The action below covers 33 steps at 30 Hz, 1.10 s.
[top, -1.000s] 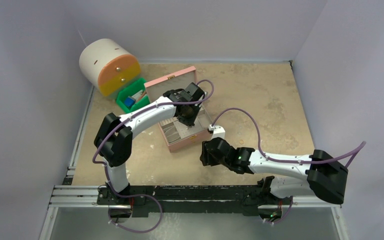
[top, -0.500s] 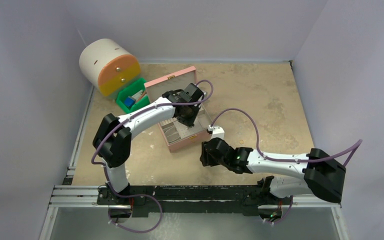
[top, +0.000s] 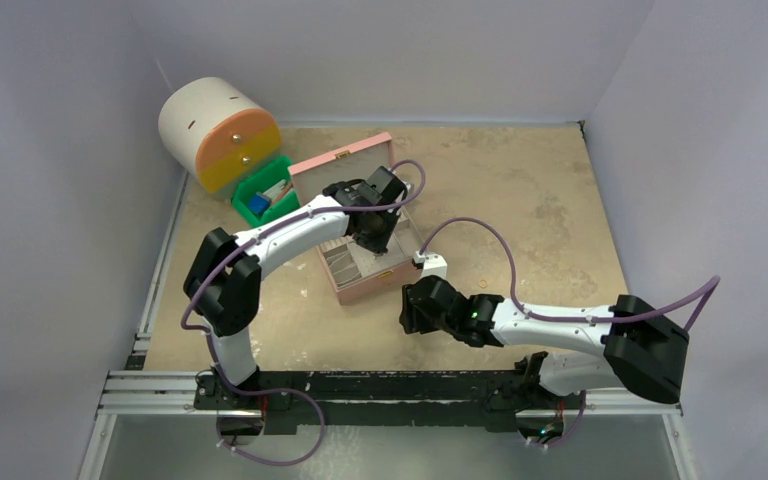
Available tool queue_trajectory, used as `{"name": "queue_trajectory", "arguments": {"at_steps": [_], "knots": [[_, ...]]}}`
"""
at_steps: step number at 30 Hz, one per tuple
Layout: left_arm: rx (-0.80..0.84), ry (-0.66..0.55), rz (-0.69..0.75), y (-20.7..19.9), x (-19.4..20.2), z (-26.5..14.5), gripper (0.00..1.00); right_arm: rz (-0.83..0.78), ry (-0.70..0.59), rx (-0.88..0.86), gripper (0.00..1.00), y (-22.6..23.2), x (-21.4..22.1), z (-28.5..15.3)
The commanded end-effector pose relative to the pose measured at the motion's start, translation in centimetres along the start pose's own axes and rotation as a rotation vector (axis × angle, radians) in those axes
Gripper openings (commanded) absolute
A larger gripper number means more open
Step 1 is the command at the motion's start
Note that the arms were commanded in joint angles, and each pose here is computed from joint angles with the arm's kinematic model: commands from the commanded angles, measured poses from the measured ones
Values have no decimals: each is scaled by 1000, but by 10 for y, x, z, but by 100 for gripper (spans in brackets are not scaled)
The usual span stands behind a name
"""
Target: Organize the mixed jewelry
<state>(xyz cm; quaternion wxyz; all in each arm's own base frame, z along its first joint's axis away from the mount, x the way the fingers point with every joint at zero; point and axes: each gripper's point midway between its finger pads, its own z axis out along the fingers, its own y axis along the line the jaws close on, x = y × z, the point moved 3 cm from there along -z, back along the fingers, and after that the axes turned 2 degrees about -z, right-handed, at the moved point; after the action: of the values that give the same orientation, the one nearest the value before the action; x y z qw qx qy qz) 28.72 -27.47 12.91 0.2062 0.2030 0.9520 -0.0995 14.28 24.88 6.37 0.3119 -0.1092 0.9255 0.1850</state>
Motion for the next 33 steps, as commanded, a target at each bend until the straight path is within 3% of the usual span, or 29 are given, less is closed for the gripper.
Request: {"name": "queue_trajectory", "arguments": {"at_steps": [1,33], "knots": [[21,-71,5,-1,-12,-20,0,16,-43,-32,49,13,-16,-2],[-4,-23,8,2,-5,-1,0,15,-44,-34,49,13,-16,-3]]}}
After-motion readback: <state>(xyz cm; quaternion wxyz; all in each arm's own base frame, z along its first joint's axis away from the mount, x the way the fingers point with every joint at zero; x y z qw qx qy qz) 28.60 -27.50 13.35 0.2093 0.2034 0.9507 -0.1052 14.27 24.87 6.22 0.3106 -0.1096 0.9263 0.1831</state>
